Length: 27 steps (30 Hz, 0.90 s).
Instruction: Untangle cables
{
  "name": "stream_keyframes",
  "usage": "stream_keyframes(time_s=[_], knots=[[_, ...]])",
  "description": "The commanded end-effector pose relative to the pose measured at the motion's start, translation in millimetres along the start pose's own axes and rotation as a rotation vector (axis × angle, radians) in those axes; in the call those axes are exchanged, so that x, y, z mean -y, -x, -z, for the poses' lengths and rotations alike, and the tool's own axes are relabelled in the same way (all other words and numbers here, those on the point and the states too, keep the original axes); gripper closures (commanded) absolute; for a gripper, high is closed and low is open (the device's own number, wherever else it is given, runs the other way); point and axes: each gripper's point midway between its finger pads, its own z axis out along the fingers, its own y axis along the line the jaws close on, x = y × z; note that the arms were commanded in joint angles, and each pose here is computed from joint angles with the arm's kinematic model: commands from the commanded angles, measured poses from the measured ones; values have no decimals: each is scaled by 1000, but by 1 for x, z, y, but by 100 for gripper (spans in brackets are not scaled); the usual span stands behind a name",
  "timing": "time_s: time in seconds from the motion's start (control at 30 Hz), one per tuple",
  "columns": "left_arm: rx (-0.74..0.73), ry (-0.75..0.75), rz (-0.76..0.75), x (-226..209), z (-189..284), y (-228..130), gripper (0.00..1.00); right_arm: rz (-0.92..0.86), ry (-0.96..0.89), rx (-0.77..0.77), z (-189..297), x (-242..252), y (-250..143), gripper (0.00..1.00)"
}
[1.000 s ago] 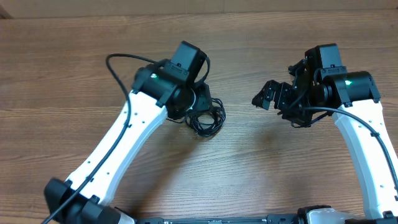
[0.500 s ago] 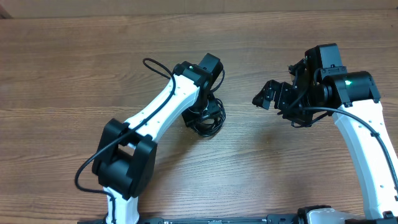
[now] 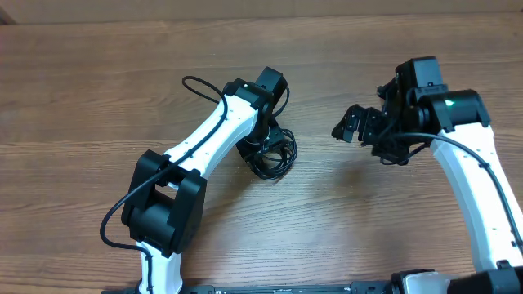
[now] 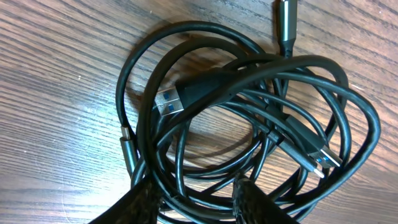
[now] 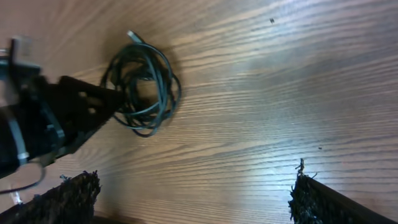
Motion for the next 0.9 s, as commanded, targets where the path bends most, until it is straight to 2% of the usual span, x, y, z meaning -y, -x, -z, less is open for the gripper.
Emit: stream_keyframes(time_s=[0.0, 0.1, 0.2, 0.23, 0.27, 0.3, 0.53, 0.67, 0.7, 0.87], knots=[[-8, 2, 28, 2, -5, -3, 59, -5, -26, -26, -12, 8, -3, 0], [-2, 1, 26, 3, -5, -2, 62, -8, -24, -32, -15, 8, -4, 0], [0, 2, 26, 3, -5, -2, 71, -8, -17, -35, -15, 7, -4, 0], [2, 4, 26, 2, -5, -2, 75, -8, -18, -35, -15, 7, -4, 0], [9, 9, 25, 2, -5, -1, 89, -8, -18, -36, -15, 7, -4, 0], [11, 11, 21, 1, -5, 0, 96, -8, -15, -37, -15, 7, -5, 0], [-37, -68, -98, 14, 6, -6, 96, -10, -7, -47, -15, 6, -7, 0], [21, -231, -259, 45, 59, -3, 96, -11, -7, -48, -15, 6, -7, 0], [82, -295, -300, 54, 92, -2, 96, -11, -6, -50, -15, 6, -7, 0], [205, -422, -340, 58, 162, -9, 96, -11, 33, -65, -15, -1, -10, 0]])
